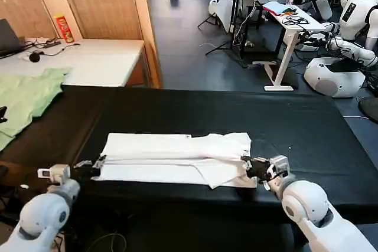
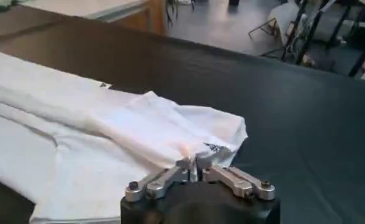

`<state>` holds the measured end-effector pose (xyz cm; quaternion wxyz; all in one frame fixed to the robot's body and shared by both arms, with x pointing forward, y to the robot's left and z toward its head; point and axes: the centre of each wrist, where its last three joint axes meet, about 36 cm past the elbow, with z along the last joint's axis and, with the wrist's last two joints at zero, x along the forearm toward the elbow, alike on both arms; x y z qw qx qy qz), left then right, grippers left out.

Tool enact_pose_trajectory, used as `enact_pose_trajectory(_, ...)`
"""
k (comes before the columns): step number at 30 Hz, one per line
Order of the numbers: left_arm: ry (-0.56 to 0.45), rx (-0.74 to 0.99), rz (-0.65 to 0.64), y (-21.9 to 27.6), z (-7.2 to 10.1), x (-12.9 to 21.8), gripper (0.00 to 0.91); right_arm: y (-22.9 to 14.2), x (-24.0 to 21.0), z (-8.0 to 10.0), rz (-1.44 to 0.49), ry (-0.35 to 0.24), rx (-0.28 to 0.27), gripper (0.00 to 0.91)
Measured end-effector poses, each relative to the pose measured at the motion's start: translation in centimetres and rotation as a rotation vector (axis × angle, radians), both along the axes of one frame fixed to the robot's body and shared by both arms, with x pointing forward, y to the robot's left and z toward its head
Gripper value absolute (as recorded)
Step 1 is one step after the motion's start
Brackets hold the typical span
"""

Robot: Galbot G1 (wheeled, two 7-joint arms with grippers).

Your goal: Fold and organize the clothes.

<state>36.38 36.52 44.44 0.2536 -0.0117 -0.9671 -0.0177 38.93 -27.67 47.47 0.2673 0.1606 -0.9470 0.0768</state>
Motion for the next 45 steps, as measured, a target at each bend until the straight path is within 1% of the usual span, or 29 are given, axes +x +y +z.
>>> enact_pose_trajectory(3, -0.034, 0.022, -0.006, -0.4, 1.1, -0.1, 0.878, -0.3, 0.2, 0.9, -0.019, -0.022, 0.025, 0.878)
enact_pose_trajectory(5, -0.057, 0.024, -0.007, -0.5, 1.9, 0.0, 0.878, -0.5, 0.5, 1.2, -0.038, -0.048, 0.038, 0.878)
enact_pose_trajectory(8, -0.076, 0.018, 0.002, -0.6, 2.2, 0.5, 0.878, -0.5, 1.3, 1.2, -0.077, -0.091, 0.050, 0.878)
enact_pose_trajectory(11, -0.084, -0.029, 0.021, -0.7, 1.9, 1.8, 0.878, -0.2, 2.5, 0.7, -0.124, -0.155, 0.040, 0.878)
enact_pose_trajectory(12, -0.086, -0.046, 0.028, -0.7, 1.8, 2.3, 0.878, -0.1, 3.1, 0.5, -0.140, -0.164, 0.037, 0.878)
enact_pose_trajectory(14, -0.090, -0.072, 0.045, -0.7, 1.4, 3.7, 0.878, 0.2, 4.2, -0.3, -0.166, -0.160, 0.046, 0.878)
enact_pose_trajectory(21, -0.083, -0.147, 0.073, -1.3, -0.1, 7.9, 0.878, 1.2, 7.8, -3.1, -0.237, -0.117, 0.087, 0.878)
enact_pose_trajectory(28, -0.059, -0.187, 0.100, -1.0, -1.6, 10.3, 0.878, 2.2, 9.7, -5.5, -0.291, -0.069, 0.123, 0.878)
enact_pose_trajectory(29, -0.054, -0.192, 0.104, -0.9, -1.9, 10.5, 0.878, 2.4, 9.8, -5.7, -0.293, -0.067, 0.129, 0.819)
enact_pose_trajectory(32, -0.042, -0.205, 0.114, -0.6, -2.5, 11.0, 0.878, 2.8, 10.3, -6.2, -0.302, -0.063, 0.142, 0.751)
enact_pose_trajectory(33, -0.037, -0.207, 0.119, -0.5, -2.7, 11.2, 0.780, 3.0, 10.5, -6.3, -0.305, -0.058, 0.147, 0.702)
enact_pose_trajectory(34, -0.033, -0.211, 0.122, -0.5, -2.9, 11.3, 0.761, 3.1, 10.6, -6.5, -0.307, -0.055, 0.149, 0.673)
enact_pose_trajectory(35, -0.028, -0.214, 0.124, -0.4, -3.1, 11.4, 0.722, 3.2, 10.7, -6.6, -0.309, -0.052, 0.152, 0.634)
enact_pose_trajectory(36, -0.023, -0.215, 0.129, -0.3, -3.3, 11.5, 0.585, 3.4, 10.7, -6.8, -0.310, -0.049, 0.155, 0.546)
enact_pose_trajectory(37, -0.020, -0.216, 0.132, -0.3, -3.5, 11.5, 0.312, 3.5, 10.8, -6.9, -0.311, -0.046, 0.158, 0.497)
enact_pose_trajectory(38, -0.018, -0.219, 0.133, -0.2, -3.5, 11.6, 0.244, 3.6, 10.8, -7.0, -0.311, -0.045, 0.160, 0.439)
enact_pose_trajectory(39, -0.016, -0.219, 0.134, -0.2, -3.6, 11.6, 0.176, 3.8, 10.8, -7.1, -0.312, -0.043, 0.161, 0.341)
enact_pose_trajectory(40, -0.015, -0.219, 0.135, -0.1, -3.7, 11.6, 0.176, 3.9, 10.8, -7.2, -0.313, -0.042, 0.161, 0.312)
enact_pose_trajectory(42, -0.011, -0.214, 0.139, 0.0, -3.8, 11.6, 0.156, 4.0, 10.8, -7.5, -0.314, -0.042, 0.161, 0.146)
enact_pose_trajectory(43, -0.011, -0.206, 0.141, 0.0, -3.9, 11.6, 0.127, 4.1, 10.8, -7.6, -0.315, -0.042, 0.162, 0.078)
enact_pose_trajectory(44, -0.009, -0.201, 0.144, 0.0, -4.0, 11.7, 0.107, 4.1, 10.7, -7.7, -0.317, -0.042, 0.163, 0.068)
enact_pose_trajectory(45, -0.010, -0.193, 0.146, 0.0, -4.1, 11.7, 0.049, 4.2, 10.7, -7.8, -0.318, -0.043, 0.164, 0.059)
